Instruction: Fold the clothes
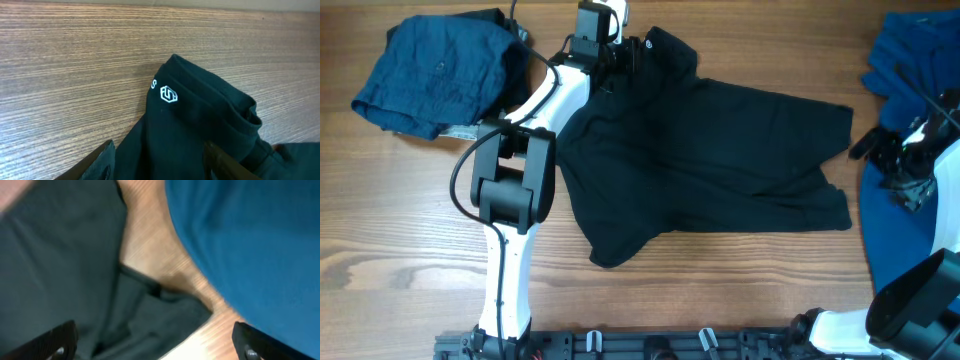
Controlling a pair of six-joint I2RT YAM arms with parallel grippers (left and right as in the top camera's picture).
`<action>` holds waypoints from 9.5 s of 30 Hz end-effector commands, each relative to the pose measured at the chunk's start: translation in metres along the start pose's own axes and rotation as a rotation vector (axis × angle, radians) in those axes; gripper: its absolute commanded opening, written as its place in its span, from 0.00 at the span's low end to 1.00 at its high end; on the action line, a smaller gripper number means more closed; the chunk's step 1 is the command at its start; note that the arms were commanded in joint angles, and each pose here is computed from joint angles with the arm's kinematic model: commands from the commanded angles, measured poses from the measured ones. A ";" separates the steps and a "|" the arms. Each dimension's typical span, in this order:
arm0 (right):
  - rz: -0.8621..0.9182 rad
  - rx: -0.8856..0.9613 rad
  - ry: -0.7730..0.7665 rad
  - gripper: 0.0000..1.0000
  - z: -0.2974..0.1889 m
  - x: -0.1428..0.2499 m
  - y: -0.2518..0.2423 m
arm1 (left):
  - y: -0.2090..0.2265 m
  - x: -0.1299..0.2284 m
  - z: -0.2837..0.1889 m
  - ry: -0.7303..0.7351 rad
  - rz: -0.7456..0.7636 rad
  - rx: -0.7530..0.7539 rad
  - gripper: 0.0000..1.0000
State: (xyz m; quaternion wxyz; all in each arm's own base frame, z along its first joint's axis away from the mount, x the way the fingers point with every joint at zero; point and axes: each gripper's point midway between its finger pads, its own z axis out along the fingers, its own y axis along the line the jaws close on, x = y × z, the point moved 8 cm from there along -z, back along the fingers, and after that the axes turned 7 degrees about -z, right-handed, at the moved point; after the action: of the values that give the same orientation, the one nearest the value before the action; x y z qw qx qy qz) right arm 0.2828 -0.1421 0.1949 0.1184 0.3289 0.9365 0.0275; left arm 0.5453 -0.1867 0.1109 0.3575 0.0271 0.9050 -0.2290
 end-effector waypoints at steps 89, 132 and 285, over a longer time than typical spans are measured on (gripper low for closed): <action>-0.027 -0.072 -0.281 1.00 -0.012 -0.044 0.012 | 0.024 0.044 0.045 0.077 0.112 -0.268 0.04; -0.027 -0.080 -0.302 1.00 -0.013 -0.048 0.013 | 0.016 -0.051 -0.135 0.078 -0.266 -0.184 0.59; -0.074 0.032 0.142 1.00 0.022 0.033 0.033 | 0.021 0.188 -0.247 0.589 -0.610 -0.588 0.37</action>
State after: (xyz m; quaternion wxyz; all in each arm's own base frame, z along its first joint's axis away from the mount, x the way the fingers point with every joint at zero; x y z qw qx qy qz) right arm 0.2854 -0.0961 0.1786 0.0501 0.2748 0.9597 0.0319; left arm 0.2545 -0.0741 0.1653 0.0619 -0.2969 0.9516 -0.0488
